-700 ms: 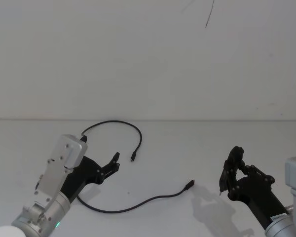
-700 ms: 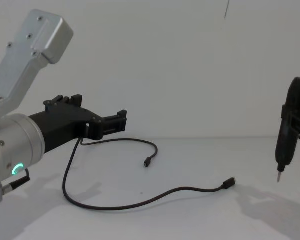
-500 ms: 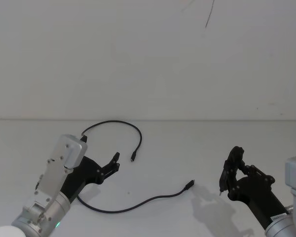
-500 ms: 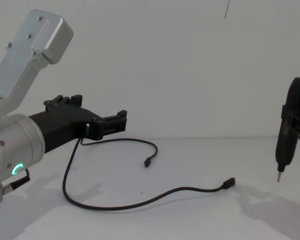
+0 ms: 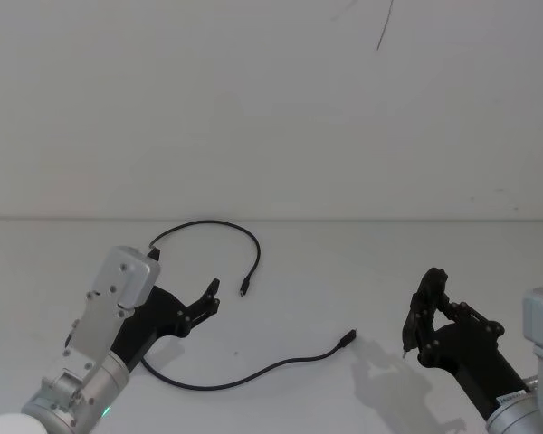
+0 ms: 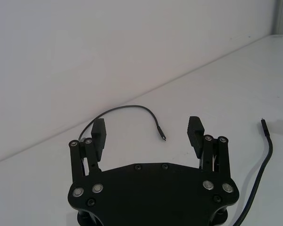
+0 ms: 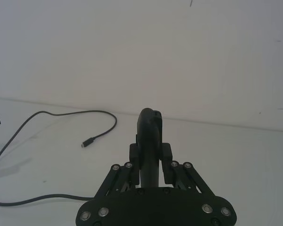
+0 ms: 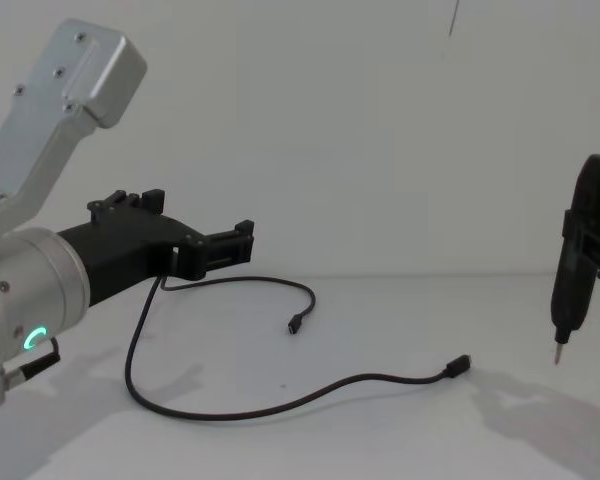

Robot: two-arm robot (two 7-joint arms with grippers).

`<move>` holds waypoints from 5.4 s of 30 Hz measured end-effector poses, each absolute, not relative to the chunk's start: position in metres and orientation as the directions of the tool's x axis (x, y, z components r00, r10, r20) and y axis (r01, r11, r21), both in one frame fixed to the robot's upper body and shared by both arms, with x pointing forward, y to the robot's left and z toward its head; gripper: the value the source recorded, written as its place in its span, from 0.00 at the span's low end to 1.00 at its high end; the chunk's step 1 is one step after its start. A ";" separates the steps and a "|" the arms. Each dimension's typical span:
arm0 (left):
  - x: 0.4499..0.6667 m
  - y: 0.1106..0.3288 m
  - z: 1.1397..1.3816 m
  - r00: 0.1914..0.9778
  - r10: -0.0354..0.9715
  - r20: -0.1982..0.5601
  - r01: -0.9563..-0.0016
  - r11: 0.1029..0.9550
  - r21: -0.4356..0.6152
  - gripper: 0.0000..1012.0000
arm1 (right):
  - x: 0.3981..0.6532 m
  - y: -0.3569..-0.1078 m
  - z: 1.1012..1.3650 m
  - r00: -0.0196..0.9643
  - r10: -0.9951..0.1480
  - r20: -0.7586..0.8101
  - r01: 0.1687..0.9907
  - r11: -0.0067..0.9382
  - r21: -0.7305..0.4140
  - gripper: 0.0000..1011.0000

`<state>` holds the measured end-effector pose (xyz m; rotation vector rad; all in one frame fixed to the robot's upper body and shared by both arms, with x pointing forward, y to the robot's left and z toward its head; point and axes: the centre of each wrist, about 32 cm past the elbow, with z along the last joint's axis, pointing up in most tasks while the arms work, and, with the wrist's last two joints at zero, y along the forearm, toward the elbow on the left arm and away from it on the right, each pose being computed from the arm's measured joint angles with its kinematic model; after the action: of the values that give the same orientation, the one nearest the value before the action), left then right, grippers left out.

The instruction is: Pick up the data cable with the one hand.

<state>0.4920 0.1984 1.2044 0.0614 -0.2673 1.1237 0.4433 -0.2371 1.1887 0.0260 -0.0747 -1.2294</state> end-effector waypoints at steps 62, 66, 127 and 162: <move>0.501 0.192 1.216 0.705 0.675 0.217 -0.700 0.711 0.063 0.99 | 0.443 -0.237 1.189 0.333 -0.942 0.043 0.940 0.335 0.060 0.27; 0.504 0.194 1.216 0.721 0.662 0.206 -0.686 0.724 0.074 0.99 | 0.443 -0.237 1.189 0.333 -0.942 0.043 0.940 0.335 0.060 0.27; 0.571 0.181 1.172 0.866 0.486 0.118 -0.500 0.833 0.237 0.88 | 0.443 -0.237 1.189 0.333 -0.942 0.043 0.940 0.335 0.060 0.27; 0.576 0.176 1.168 0.864 0.493 0.101 -0.502 0.833 0.234 0.05 | 0.443 -0.237 1.189 0.333 -0.942 0.043 0.940 0.335 0.060 0.27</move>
<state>0.5764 0.1758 1.1682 0.2578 -0.0371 0.5271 0.4433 -0.2371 1.1887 0.0260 -0.0749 -1.2294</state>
